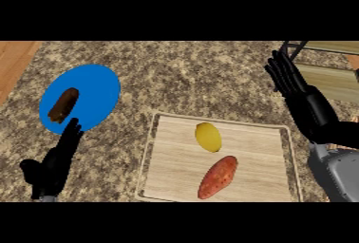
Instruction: Pick the lemon from the tray and place it in the tiered shelf
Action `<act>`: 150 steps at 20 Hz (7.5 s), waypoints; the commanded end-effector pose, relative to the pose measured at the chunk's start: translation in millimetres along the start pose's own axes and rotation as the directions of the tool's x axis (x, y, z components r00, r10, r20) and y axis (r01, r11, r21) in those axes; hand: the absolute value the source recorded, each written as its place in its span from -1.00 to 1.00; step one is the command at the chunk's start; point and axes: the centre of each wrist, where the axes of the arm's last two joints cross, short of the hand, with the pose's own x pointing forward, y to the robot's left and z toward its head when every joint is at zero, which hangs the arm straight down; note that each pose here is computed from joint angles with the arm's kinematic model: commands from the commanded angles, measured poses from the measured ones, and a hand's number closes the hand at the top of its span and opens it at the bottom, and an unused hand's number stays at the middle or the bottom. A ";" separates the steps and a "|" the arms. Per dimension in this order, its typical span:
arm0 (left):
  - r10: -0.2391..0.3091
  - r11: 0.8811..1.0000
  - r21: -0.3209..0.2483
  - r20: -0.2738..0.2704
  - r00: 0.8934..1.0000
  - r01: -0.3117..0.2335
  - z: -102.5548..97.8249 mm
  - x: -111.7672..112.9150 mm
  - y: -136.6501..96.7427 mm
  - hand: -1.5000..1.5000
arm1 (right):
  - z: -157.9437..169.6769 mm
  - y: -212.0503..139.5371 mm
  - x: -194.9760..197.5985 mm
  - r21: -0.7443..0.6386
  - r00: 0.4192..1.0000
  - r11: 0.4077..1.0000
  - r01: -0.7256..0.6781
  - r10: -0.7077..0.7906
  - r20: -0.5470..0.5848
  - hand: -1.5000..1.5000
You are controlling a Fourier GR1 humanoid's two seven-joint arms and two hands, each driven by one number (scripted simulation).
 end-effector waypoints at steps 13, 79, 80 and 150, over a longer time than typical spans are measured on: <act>0.079 0.995 -0.041 -0.303 0.950 -0.096 -24.1 23.7 -22.2 0.00 | 19.4 -78.4 -61.3 -0.104 0.917 0.959 -0.265 0.217 -0.336 -1.00; 0.078 0.996 -0.028 -0.297 0.952 -0.090 -19.8 14.1 -24.4 0.00 | -40.8 152.2 -29.8 0.505 0.295 0.588 -0.632 0.785 -0.545 -1.00; 0.086 0.995 -0.018 -0.312 0.946 -0.096 -41.1 22.0 -9.6 0.00 | -37.8 152.2 -2.0 0.502 0.310 0.587 -0.635 0.789 -0.531 -1.00; 0.061 0.997 -0.034 -0.306 0.950 -0.075 -28.2 8.6 -11.8 0.00 | -47.8 -201.7 259.9 -0.299 0.616 0.552 -0.779 0.581 -0.532 1.00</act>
